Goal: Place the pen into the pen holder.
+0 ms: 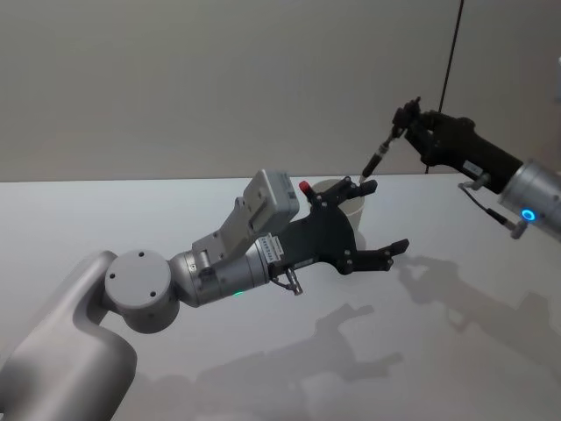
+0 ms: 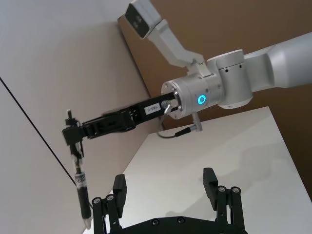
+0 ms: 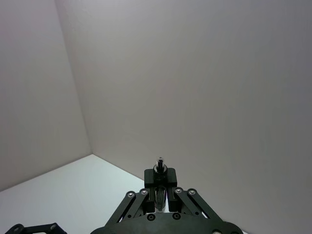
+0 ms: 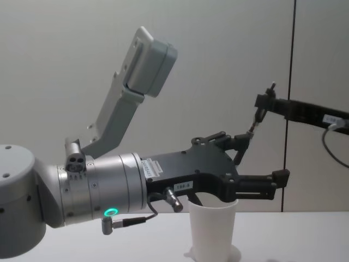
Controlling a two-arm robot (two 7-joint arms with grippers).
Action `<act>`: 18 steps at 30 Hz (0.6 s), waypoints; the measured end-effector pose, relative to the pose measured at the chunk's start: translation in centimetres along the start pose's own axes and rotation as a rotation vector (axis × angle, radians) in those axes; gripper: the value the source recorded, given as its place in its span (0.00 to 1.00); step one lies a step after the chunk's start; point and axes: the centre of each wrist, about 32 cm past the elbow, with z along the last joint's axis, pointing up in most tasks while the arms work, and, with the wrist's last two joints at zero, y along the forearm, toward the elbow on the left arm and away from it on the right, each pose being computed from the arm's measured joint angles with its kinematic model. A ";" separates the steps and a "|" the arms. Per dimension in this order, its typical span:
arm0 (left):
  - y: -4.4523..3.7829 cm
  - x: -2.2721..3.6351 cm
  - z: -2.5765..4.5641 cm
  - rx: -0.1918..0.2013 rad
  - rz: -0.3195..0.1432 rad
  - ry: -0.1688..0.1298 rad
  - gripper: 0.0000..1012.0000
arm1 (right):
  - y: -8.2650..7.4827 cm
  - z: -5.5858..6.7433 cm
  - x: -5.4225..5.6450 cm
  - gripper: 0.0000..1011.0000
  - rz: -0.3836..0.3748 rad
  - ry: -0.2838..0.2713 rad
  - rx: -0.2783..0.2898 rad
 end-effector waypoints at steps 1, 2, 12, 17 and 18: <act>0.00 0.00 0.00 0.000 0.000 0.000 0.99 | 0.3 -0.1 0.2 0.12 0.006 0.002 -0.008; 0.00 0.00 0.00 0.000 0.000 0.000 0.99 | 0.4 -0.1 0.3 0.12 0.010 0.002 -0.011; 0.00 0.00 0.00 0.000 0.000 0.000 0.99 | 2.2 -0.6 1.5 0.12 0.048 0.022 -0.051; 0.00 0.00 0.00 0.000 0.000 0.000 0.99 | 3.0 -0.9 2.1 0.12 0.057 0.023 -0.063; 0.00 0.00 0.00 0.000 0.000 0.000 0.99 | 3.2 -0.9 2.1 0.12 0.058 0.023 -0.063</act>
